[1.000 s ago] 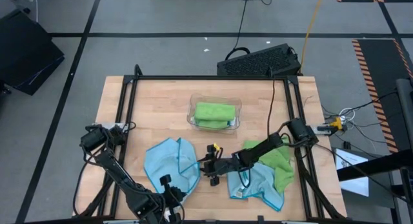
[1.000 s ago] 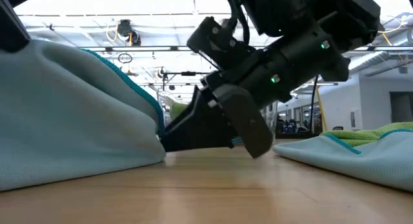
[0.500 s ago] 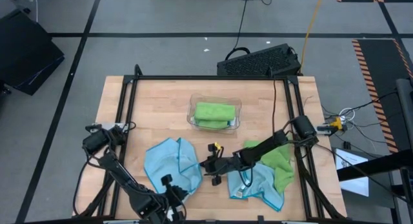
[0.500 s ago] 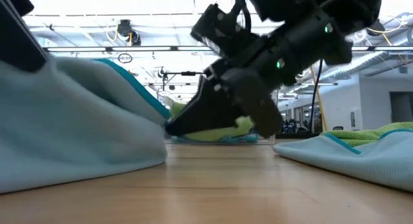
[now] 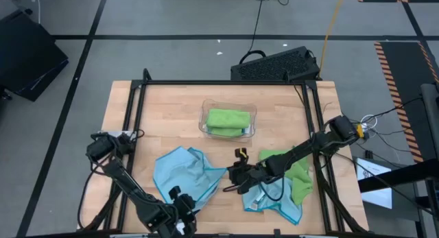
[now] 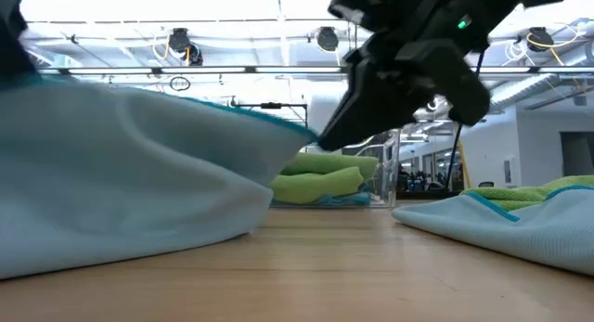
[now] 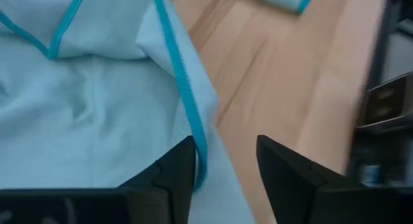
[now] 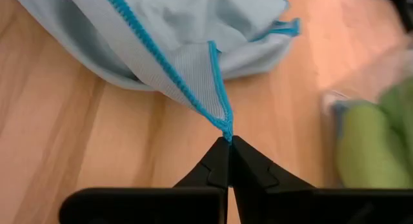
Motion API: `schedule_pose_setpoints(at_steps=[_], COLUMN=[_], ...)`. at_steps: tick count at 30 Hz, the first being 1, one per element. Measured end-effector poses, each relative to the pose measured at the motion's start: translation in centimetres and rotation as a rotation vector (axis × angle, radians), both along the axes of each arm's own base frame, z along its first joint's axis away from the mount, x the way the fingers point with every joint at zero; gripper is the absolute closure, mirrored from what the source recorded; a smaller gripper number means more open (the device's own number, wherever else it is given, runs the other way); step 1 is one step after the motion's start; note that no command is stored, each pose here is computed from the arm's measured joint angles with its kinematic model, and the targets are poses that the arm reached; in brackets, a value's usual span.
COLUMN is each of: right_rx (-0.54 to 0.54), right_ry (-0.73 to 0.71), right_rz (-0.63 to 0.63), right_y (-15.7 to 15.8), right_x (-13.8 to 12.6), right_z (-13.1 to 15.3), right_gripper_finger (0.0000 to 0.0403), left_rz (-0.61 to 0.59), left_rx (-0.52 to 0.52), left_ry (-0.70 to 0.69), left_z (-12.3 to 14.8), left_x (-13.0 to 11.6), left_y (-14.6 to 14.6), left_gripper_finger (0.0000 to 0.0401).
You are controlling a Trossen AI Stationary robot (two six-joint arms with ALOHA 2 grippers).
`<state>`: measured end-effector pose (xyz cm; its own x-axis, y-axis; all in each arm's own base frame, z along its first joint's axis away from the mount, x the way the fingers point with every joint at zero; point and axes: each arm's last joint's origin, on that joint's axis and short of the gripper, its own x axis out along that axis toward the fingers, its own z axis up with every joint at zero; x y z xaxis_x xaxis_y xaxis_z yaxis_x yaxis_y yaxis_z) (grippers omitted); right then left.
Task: Fold microfiber towels
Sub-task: Fold the left blue microfiber cloth
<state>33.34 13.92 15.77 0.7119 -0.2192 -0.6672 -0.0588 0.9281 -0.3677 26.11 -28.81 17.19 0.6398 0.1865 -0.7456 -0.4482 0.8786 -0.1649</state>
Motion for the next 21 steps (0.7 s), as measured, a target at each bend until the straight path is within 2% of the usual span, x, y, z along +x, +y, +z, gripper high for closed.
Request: schedule_pose_setpoints(at_steps=[2, 10, 16, 21], right_rx=[-0.013, -0.068, -0.066, -0.089], right_ry=[0.003, -0.007, -0.009, 0.033], right_rz=[-0.025, -0.120, -0.099, -0.085], right_y=[0.1, 0.5, 1.1, 1.1], right_x=[-0.6, -2.9, -3.4, -3.8], right_z=[0.7, 2.8, 3.1, 2.9], right_gripper_finger=[0.0401, 0.0401, 0.0401, 0.0401], left_rz=[-0.008, -0.069, -0.038, -0.023], left_rx=[-0.009, 0.062, 0.103, 0.099], left_ry=[-0.017, -0.103, -0.127, -0.123], left_z=[0.7, 1.4, 1.1, -0.6], left_x=[-0.3, -0.9, -1.2, -1.6], left_y=[-0.1, -1.0, -0.8, -0.2], left_gripper_finger=[0.0224, 0.0220, 0.0219, 0.0219])
